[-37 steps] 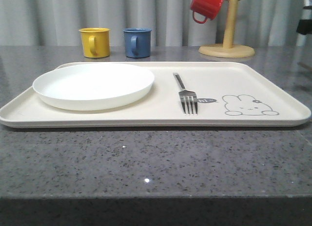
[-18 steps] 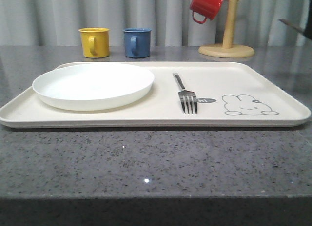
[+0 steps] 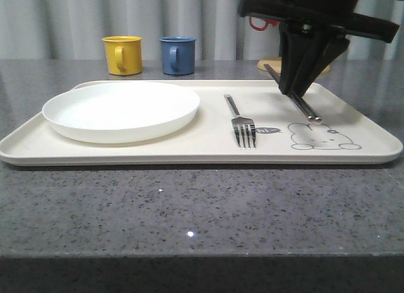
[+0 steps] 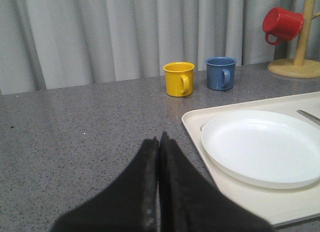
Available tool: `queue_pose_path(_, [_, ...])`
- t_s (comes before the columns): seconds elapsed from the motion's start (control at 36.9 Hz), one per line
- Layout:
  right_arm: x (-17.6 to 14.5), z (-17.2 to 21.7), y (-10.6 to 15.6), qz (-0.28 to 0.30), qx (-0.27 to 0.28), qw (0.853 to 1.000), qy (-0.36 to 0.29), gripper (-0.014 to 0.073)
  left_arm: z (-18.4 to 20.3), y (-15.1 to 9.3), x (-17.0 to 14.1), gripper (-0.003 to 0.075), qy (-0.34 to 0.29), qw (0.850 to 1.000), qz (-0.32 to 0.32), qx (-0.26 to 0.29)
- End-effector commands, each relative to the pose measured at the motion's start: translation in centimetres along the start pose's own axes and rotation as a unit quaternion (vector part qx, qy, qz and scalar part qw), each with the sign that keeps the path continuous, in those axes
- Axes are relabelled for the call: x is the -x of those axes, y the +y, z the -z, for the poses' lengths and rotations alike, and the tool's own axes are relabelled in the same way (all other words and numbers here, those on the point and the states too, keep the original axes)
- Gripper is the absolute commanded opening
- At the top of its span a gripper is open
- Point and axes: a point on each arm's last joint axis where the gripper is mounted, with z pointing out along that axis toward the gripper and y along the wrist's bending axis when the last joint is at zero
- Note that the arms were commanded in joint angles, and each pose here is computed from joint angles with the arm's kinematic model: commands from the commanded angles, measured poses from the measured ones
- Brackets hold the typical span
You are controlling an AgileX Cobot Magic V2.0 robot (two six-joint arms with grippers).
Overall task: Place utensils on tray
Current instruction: 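Grasp the chopsticks and place them on the tray beside the fork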
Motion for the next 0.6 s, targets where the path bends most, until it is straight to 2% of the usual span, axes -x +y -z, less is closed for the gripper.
queue_pose_path(0.0, [0.5, 1.6, 0.4, -0.003, 0.011, 1.0, -0.029, 0.0067, 0.1, 0.2, 1.6, -0.0018, -0.048, 0.999, 0.009, 0.008])
queue_pose_path(0.35, [0.6, -0.4, 0.2, -0.014, -0.003, 1.0, 0.007, 0.0074, 0.1, 0.2, 1.6, -0.0018, -0.048, 0.999, 0.009, 0.008])
queue_pose_path(0.43, [0.6, -0.4, 0.2, -0.014, -0.003, 1.0, 0.007, 0.0112, 0.1, 0.2, 1.6, -0.0018, -0.048, 0.999, 0.009, 0.008])
queue_pose_path(0.57, [0.7, -0.1, 0.2, -0.013, -0.002, 1.0, 0.003, 0.0255, 0.1, 0.2, 1.6, -0.0018, -0.048, 0.999, 0.009, 0.008])
